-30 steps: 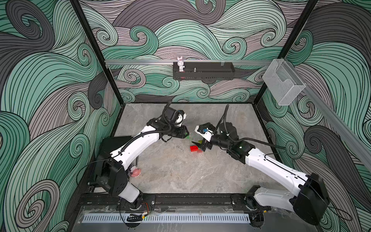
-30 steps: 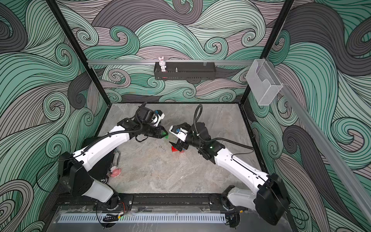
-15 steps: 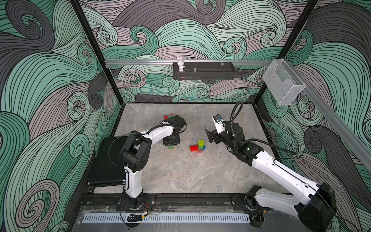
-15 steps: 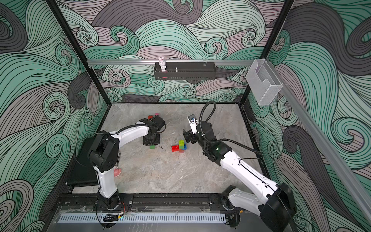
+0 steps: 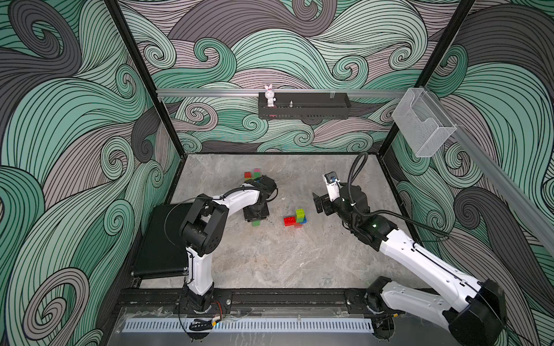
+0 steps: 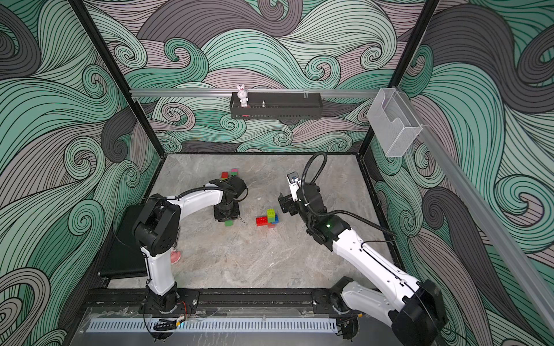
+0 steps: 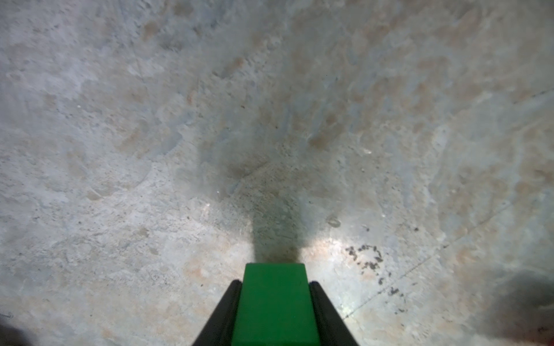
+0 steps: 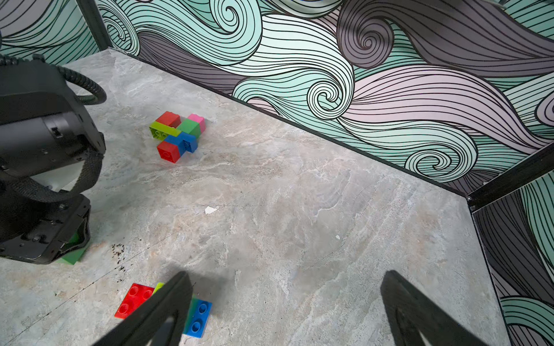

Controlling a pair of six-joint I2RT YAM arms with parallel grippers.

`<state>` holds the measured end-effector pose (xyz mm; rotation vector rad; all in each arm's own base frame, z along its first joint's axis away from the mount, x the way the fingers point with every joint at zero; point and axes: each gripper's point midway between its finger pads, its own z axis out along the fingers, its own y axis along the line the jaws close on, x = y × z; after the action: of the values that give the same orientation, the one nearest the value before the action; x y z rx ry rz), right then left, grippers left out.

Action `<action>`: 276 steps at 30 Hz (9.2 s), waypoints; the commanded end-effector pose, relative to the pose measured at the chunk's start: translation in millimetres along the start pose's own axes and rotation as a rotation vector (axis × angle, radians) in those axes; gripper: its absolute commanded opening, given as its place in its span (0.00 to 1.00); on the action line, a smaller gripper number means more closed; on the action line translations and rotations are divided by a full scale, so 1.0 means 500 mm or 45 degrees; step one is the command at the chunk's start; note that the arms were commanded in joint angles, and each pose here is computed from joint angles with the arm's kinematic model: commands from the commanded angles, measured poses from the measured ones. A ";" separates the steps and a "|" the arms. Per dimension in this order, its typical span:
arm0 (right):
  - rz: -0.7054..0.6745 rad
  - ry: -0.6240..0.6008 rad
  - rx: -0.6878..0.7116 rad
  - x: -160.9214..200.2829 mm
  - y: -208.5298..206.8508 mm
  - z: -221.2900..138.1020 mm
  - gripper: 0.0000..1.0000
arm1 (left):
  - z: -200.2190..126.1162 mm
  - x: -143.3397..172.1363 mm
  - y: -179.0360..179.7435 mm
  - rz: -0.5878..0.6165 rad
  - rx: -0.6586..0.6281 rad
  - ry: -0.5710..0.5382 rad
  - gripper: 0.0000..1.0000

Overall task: Assemble the number 4 with lego
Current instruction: Place the lego brick at the center of the board, then pick up the lego brick from the center of the board, then move the lego brick at the center of the board.

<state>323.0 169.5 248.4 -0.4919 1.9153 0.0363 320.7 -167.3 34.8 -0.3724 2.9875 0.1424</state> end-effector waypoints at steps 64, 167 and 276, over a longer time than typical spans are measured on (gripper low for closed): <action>0.015 -0.041 -0.051 0.007 0.015 0.007 0.99 | -0.052 0.073 -0.089 0.304 0.912 -0.284 0.99; 0.407 0.406 -0.453 0.159 0.174 0.031 0.98 | 0.005 0.105 -0.096 0.977 0.836 -0.970 0.00; -0.099 0.316 -0.395 0.199 0.265 0.166 0.12 | -0.210 -0.029 -0.058 0.635 0.785 -1.174 0.00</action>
<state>314.5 274.3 95.1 -0.7453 2.1646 0.2677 321.5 -198.6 114.8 0.4038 2.0731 -0.4179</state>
